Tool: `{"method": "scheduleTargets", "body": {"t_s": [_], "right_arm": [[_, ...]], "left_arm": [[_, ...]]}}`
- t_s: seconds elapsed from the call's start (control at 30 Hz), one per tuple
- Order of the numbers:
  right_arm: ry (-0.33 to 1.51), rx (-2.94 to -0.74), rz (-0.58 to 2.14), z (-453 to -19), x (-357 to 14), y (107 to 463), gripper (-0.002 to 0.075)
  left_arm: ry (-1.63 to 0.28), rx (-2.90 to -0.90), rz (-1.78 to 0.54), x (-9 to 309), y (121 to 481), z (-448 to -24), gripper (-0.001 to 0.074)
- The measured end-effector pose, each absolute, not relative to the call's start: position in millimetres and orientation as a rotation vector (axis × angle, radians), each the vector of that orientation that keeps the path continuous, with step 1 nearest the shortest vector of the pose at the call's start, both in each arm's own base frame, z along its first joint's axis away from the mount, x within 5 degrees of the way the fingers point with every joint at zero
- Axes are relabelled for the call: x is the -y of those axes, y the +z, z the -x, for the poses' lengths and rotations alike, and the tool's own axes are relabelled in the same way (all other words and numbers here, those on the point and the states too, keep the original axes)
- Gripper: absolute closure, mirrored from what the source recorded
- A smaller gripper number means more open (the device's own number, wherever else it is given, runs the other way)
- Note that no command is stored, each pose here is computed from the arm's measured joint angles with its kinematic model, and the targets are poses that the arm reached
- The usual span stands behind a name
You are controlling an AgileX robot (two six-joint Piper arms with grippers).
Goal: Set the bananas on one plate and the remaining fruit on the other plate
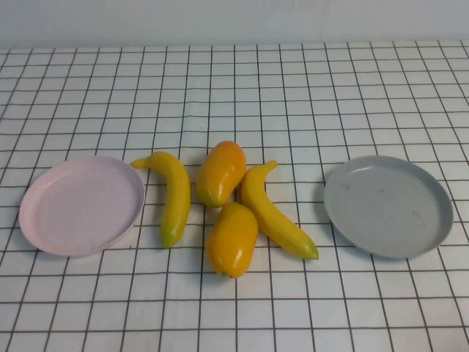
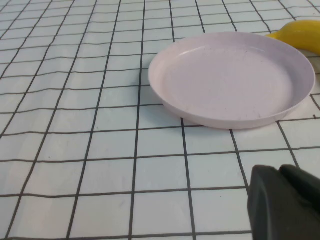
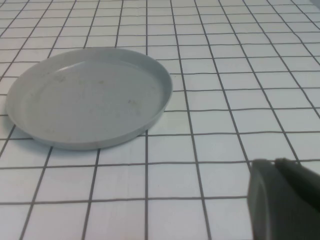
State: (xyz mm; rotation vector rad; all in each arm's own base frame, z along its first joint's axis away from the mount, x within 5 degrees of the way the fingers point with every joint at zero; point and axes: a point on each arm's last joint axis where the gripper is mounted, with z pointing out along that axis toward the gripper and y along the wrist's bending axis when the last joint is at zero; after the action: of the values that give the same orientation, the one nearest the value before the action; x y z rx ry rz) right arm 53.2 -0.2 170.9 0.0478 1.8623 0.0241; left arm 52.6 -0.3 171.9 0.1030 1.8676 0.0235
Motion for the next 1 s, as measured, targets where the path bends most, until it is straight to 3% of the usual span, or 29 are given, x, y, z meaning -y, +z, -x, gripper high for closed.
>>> {"method": "scheduleTargets", "body": {"t_s": [1.0], "right_arm": [[0.024,-1.862,-0.048,-53.2,0.2,170.9,0.0742]], "left_arm": [[-0.018,-1.86,-0.19,4.1,172.0,-52.5,0.0739]]}}
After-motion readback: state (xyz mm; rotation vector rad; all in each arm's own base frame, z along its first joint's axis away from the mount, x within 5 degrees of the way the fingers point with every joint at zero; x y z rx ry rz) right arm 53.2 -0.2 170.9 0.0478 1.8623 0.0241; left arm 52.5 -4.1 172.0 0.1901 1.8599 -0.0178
